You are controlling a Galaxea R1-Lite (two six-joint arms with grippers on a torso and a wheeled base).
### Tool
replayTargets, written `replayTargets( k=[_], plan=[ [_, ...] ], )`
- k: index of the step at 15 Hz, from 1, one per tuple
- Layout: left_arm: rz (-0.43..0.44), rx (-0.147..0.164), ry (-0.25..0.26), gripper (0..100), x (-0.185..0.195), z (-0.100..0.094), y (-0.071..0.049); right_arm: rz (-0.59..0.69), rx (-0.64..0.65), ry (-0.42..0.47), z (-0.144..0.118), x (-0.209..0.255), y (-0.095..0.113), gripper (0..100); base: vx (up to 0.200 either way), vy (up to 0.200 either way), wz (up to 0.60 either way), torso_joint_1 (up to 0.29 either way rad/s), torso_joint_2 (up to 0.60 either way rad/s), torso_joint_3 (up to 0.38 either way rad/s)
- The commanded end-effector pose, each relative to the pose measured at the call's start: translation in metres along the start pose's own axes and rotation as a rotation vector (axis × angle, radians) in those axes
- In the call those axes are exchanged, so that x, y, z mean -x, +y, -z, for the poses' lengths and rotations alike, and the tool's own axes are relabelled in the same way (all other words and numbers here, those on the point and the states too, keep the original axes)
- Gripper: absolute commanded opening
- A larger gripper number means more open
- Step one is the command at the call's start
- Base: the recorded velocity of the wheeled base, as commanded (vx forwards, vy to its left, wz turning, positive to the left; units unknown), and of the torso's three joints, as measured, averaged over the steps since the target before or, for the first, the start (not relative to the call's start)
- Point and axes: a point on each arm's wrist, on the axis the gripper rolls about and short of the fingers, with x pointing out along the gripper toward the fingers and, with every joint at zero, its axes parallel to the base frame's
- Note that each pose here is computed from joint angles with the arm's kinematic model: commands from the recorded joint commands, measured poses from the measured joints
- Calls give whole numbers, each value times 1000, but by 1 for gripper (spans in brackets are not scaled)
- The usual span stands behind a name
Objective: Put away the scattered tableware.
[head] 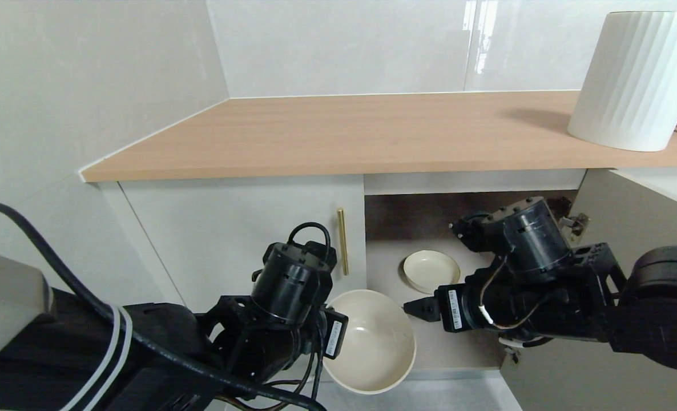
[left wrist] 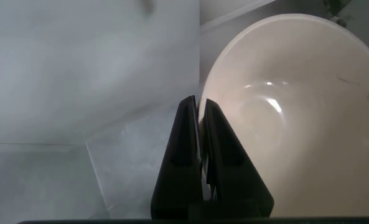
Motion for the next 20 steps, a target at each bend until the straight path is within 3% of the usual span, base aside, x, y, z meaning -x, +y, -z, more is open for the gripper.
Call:
replayTargets(
  k=[1, 8, 9, 14, 18, 19, 20],
  plan=[
    [2, -7, 9, 0, -4, 4, -3, 5, 15, 55, 11, -17, 5, 100, 0, 0, 0, 0, 0, 0],
    [12, -2, -16, 0, -3, 3, -5, 12, -17, 94, 18, -34, 8, 100, 0, 0, 0, 0, 0, 0],
    [12, -2, -16, 0, -3, 3, -5, 12, -17, 94, 18, -34, 8, 0, 0, 0, 0, 0, 0, 0],
    [15, 0, -23, 0, -2, 2, -5, 21, -16, 123, 24, -44, 8, 0, 0, 0, 0, 0, 0, 0],
    [16, -2, -20, 0, -2, 3, -6, 11, -50, 93, 18, -41, 10, 0, 0, 0, 0, 0, 0, 0],
    [16, -2, -20, 0, -2, 3, -6, 9, -51, 87, 17, -39, 10, 100, 0, 0, 0, 0, 0, 0],
    [15, -3, -19, 0, -3, 3, -6, 7, -51, 80, 15, -36, 10, 100, 0, 0, 0, 0, 0, 0]
  ],
)
